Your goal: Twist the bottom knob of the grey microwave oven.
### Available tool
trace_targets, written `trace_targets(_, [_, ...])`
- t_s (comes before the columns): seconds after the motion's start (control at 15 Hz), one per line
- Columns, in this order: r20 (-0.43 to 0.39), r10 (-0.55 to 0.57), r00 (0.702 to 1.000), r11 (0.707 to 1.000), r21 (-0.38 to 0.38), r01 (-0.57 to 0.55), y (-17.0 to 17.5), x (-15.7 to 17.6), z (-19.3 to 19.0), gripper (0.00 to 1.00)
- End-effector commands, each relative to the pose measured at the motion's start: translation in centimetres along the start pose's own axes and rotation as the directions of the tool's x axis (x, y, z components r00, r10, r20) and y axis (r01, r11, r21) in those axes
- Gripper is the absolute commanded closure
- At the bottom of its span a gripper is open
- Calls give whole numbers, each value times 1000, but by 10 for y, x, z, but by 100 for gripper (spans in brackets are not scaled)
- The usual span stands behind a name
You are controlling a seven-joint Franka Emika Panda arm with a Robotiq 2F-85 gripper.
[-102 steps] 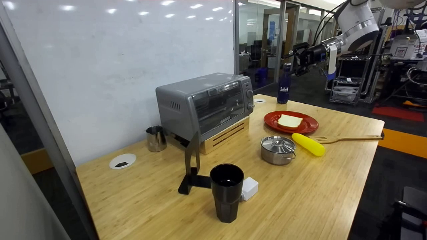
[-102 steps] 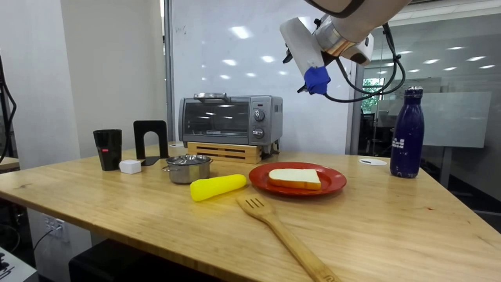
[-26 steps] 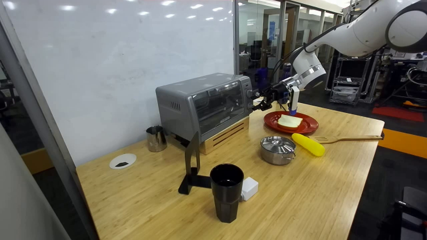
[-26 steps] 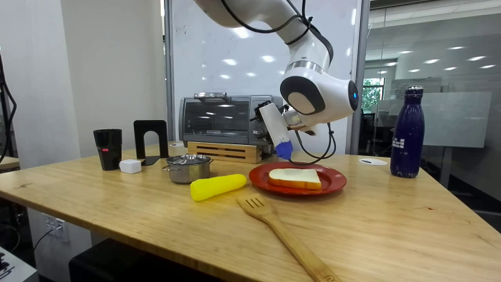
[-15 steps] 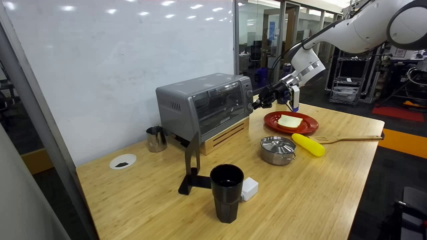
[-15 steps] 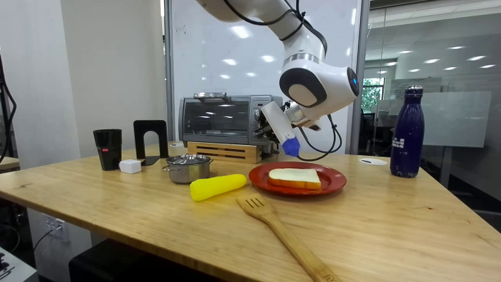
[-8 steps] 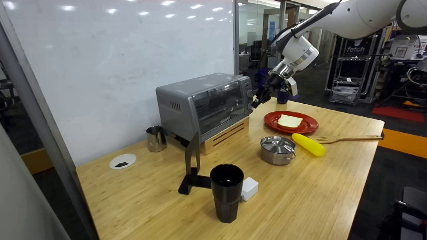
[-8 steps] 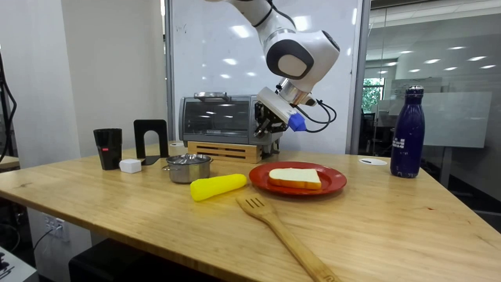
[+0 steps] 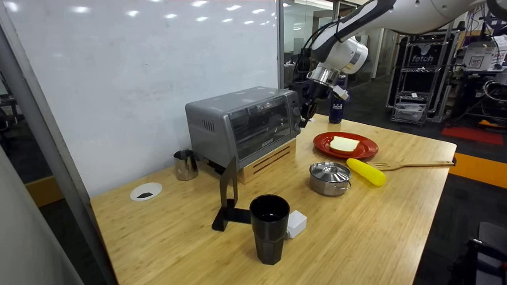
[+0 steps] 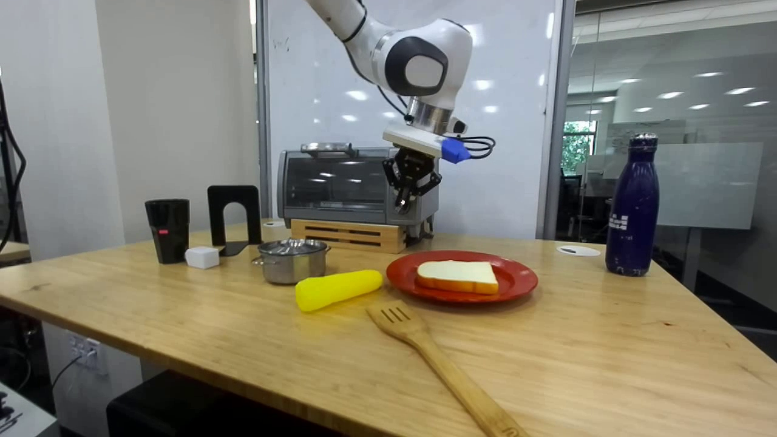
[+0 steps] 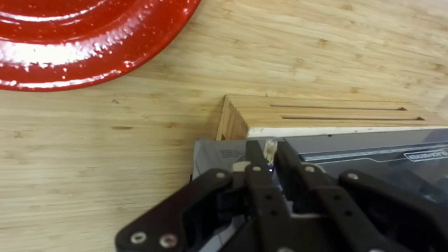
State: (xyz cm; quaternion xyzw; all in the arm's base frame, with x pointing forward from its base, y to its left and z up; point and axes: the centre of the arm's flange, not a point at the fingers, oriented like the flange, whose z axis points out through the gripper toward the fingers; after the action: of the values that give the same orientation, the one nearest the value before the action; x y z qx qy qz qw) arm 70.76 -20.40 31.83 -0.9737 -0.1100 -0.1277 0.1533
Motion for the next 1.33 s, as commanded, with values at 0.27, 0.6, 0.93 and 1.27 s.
trace_targets(0.27, [148, -154, 977, 961, -208, 183, -36, -8, 4, 55])
trace_targets(0.6, [197, -223, 955, 919, -284, 273, -39, -19, 6, 19])
trace_targets(0.93, [139, -272, 952, 905, -301, 302, -60, -31, -5, 0])
trace_targets(1.27, [32, -261, 965, 939, -223, 262, -105, -48, -24, 0])
